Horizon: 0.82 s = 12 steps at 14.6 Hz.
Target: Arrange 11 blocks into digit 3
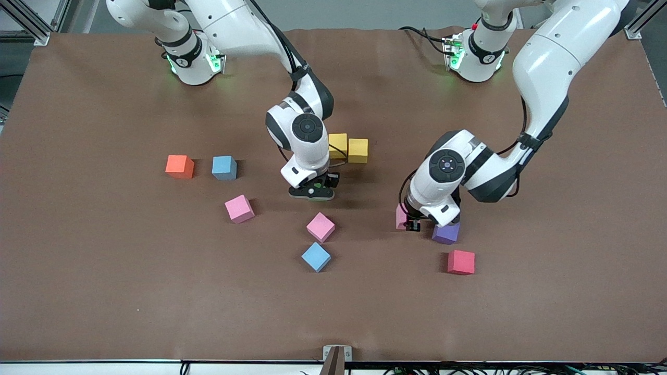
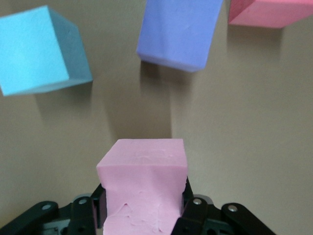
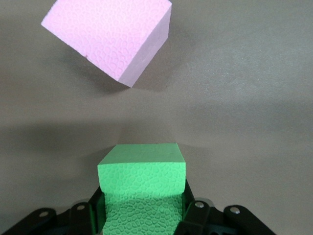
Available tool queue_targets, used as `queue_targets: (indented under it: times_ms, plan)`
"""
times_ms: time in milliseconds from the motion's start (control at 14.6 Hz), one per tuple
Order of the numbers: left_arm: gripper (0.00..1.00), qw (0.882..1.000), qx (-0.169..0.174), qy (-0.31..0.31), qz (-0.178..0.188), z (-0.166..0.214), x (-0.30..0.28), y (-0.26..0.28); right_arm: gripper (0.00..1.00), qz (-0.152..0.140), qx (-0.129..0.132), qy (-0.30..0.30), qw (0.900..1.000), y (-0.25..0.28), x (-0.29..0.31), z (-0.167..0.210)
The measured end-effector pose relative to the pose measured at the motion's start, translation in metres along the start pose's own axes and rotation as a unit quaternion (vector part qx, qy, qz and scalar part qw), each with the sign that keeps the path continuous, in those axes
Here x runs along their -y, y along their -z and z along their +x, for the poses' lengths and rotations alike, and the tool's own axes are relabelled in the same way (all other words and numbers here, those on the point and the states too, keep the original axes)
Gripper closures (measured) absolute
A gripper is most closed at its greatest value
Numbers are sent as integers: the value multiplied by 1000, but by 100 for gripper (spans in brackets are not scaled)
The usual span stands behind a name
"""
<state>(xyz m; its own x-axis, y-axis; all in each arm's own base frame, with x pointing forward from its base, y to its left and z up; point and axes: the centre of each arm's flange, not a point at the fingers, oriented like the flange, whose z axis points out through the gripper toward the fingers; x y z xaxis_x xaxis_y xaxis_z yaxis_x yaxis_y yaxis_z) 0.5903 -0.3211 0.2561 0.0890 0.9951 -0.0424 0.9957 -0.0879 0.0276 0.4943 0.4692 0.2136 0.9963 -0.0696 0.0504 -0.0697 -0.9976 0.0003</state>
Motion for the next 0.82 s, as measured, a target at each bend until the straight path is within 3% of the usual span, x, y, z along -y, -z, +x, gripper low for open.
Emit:
queue_targets:
  times_ms: [275,824]
  plan:
    - [43,1000,1,0,1,-30,14,-1,41,0,1,1,1000,0,0,-1]
    - [43,1000,3,16,-1,-51,22,1,41,8,-5,4,1000,0,-2,-7]
